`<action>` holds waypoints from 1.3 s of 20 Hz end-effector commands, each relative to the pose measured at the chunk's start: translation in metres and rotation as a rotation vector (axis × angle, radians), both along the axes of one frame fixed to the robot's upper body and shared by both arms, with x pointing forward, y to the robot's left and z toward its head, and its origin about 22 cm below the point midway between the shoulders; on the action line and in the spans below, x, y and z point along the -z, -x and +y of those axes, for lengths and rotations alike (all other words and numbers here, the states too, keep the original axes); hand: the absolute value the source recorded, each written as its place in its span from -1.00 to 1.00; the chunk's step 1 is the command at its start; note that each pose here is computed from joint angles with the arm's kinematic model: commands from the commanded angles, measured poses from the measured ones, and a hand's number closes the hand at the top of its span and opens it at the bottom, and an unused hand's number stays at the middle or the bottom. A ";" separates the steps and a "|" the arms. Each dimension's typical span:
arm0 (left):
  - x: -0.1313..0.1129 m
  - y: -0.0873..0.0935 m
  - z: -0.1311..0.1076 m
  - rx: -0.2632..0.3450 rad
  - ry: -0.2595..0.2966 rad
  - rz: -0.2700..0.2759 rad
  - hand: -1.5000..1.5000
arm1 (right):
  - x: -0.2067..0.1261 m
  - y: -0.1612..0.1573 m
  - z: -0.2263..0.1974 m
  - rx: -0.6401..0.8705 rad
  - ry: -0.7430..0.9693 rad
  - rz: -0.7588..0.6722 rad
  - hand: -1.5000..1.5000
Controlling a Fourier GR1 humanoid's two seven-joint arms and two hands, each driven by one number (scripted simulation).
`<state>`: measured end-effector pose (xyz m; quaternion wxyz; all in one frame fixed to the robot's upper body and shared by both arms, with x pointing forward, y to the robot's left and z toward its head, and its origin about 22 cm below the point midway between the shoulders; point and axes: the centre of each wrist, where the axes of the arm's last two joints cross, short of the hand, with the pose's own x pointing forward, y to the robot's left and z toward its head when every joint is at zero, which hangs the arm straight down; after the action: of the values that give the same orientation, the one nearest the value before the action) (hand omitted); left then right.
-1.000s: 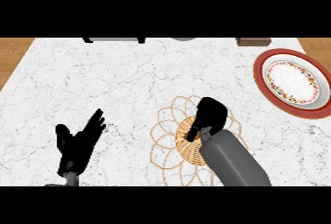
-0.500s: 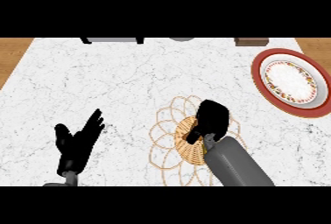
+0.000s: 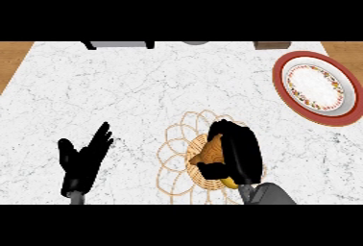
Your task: Pick the croissant from the placemat and place it in the plate
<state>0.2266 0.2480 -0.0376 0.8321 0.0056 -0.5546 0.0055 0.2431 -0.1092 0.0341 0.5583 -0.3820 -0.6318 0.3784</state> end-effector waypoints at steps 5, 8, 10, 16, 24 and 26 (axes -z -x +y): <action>-0.007 0.009 -0.005 -0.003 0.003 -0.004 0.00 | -0.041 0.024 -0.048 0.144 -0.239 -0.264 1.00; -0.015 0.003 0.006 0.022 -0.005 -0.009 0.00 | -0.031 0.017 -0.078 0.233 -0.314 -0.314 1.00; -0.013 -0.012 -0.009 0.020 0.000 -0.008 0.00 | -0.035 0.017 -0.093 0.276 -0.359 -0.299 1.00; -0.009 -0.002 -0.008 0.010 -0.004 -0.011 0.00 | -0.040 -0.001 -0.163 0.339 -0.512 -0.407 1.00; -0.002 0.008 -0.013 0.020 -0.005 -0.026 0.00 | -0.012 -0.058 -0.242 0.485 -0.408 -0.510 1.00; -0.008 -0.010 -0.017 0.035 0.012 -0.024 0.00 | -0.018 -0.088 -0.258 0.509 -0.410 -0.513 1.00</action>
<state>0.2340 0.2385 -0.0309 0.8269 -0.0007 -0.5623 -0.0059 0.3050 -0.3389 0.0531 0.5284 -0.4699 -0.7070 0.0113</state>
